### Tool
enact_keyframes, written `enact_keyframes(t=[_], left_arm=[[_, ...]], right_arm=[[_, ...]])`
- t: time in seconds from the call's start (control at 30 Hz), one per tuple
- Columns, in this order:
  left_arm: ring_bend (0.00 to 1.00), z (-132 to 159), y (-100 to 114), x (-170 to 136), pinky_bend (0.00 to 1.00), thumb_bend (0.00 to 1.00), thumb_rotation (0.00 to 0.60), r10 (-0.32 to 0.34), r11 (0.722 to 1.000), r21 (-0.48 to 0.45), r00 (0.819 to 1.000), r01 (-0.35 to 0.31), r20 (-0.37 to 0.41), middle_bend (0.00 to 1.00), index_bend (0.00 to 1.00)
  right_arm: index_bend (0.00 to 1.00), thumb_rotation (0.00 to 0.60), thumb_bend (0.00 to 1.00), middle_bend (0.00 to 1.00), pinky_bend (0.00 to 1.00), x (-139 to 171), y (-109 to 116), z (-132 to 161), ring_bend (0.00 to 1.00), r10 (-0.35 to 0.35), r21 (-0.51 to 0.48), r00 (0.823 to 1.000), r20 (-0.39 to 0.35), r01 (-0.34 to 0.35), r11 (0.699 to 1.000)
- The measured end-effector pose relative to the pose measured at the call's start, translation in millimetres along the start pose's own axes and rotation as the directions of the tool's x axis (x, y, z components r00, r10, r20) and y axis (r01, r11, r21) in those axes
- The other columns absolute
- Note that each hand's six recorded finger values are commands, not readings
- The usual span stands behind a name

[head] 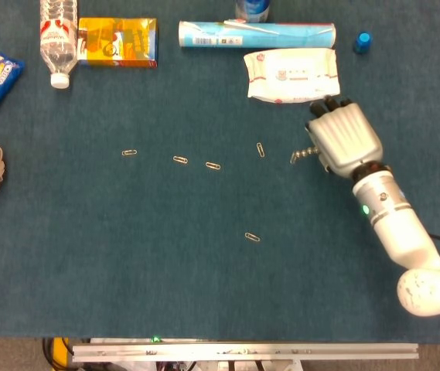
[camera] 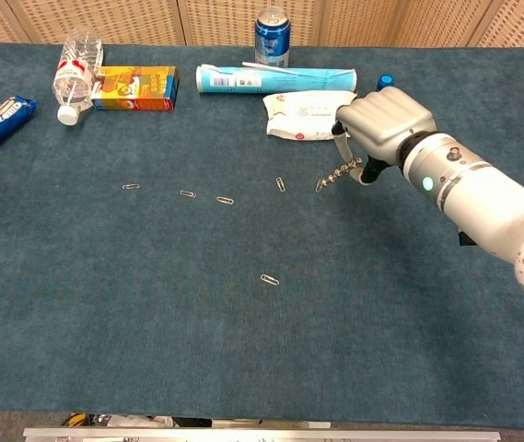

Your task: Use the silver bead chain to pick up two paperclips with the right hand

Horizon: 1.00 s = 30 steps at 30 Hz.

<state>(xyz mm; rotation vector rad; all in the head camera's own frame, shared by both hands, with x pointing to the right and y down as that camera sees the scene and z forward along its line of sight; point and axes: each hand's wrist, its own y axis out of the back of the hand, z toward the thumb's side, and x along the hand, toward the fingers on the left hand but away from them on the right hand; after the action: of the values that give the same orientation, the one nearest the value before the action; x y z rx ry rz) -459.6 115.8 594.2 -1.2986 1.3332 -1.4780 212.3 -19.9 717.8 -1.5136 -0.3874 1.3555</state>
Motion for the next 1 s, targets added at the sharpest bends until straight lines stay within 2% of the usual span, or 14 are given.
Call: enact_keyframes(t=[0.2, 1.0], left_arm=[[0.41, -1, 2, 0, 0.52, 0.05, 0.6, 0.01, 1.0, 0.003, 1.0, -0.01, -0.006, 0.48, 0.55], [0.41, -3, 12, -7, 0.52, 0.05, 0.6, 0.03, 0.999, -0.018, 1.0, -0.03, -0.008, 0.49, 0.56]], right_arm=[[0.6, 0.6, 0.29, 0.27, 0.33, -9, 9, 8, 0.19, -0.006, 0.022, 1.0, -0.004, 0.006, 1.0], [0.6, 0.6, 0.29, 0.27, 0.33, -37, 6, 34, 0.19, 0.017, 0.013, 1.0, -0.016, -0.017, 1.0]])
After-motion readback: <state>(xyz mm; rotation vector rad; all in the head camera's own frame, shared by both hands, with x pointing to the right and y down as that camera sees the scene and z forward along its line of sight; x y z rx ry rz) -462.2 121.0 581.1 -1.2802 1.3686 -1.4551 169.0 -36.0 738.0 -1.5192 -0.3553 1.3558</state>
